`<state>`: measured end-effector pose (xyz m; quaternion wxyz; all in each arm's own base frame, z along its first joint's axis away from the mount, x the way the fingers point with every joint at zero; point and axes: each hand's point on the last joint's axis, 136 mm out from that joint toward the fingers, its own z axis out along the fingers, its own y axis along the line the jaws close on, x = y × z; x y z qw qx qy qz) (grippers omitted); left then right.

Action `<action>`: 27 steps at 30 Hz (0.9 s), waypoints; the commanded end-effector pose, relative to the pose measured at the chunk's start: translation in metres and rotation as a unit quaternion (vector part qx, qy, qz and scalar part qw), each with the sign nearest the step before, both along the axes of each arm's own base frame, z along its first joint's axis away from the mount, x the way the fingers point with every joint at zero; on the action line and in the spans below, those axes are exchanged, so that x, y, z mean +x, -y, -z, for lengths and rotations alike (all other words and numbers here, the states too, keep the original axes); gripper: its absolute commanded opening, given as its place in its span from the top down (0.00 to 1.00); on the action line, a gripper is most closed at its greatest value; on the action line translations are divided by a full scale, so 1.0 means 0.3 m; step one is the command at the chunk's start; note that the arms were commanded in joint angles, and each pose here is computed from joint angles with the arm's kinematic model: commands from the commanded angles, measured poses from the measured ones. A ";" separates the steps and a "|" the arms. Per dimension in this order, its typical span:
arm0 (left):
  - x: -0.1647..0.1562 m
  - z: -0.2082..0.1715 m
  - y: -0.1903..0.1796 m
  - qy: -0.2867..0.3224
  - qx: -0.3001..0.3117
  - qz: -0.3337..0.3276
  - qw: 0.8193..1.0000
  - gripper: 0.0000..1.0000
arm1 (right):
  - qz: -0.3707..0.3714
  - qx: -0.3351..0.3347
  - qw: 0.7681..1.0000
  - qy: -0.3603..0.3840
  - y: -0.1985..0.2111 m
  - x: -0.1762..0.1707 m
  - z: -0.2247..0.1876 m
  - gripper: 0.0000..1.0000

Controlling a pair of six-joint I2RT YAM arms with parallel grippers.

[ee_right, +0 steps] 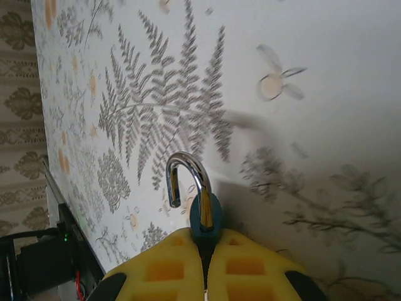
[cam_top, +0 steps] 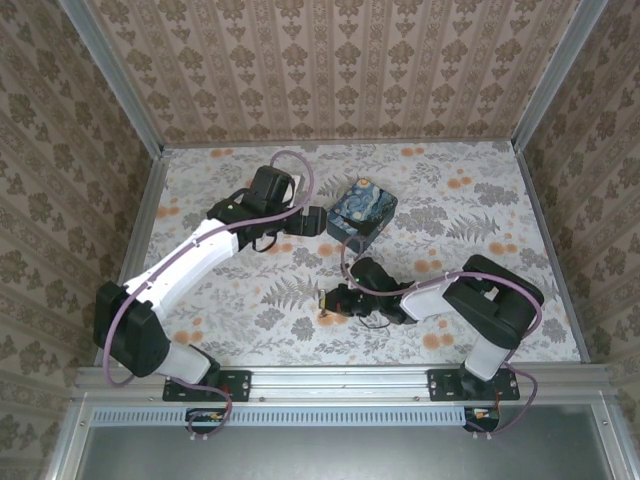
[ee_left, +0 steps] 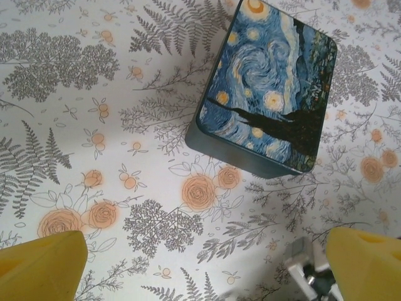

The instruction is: Unlock the padlock with the key

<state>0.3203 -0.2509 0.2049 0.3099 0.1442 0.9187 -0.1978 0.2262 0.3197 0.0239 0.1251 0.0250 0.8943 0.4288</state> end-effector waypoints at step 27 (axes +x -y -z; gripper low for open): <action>0.117 -0.124 -0.517 0.143 0.061 -0.228 0.961 0.00 | 0.301 -0.156 0.916 0.217 0.918 0.364 -0.652 0.00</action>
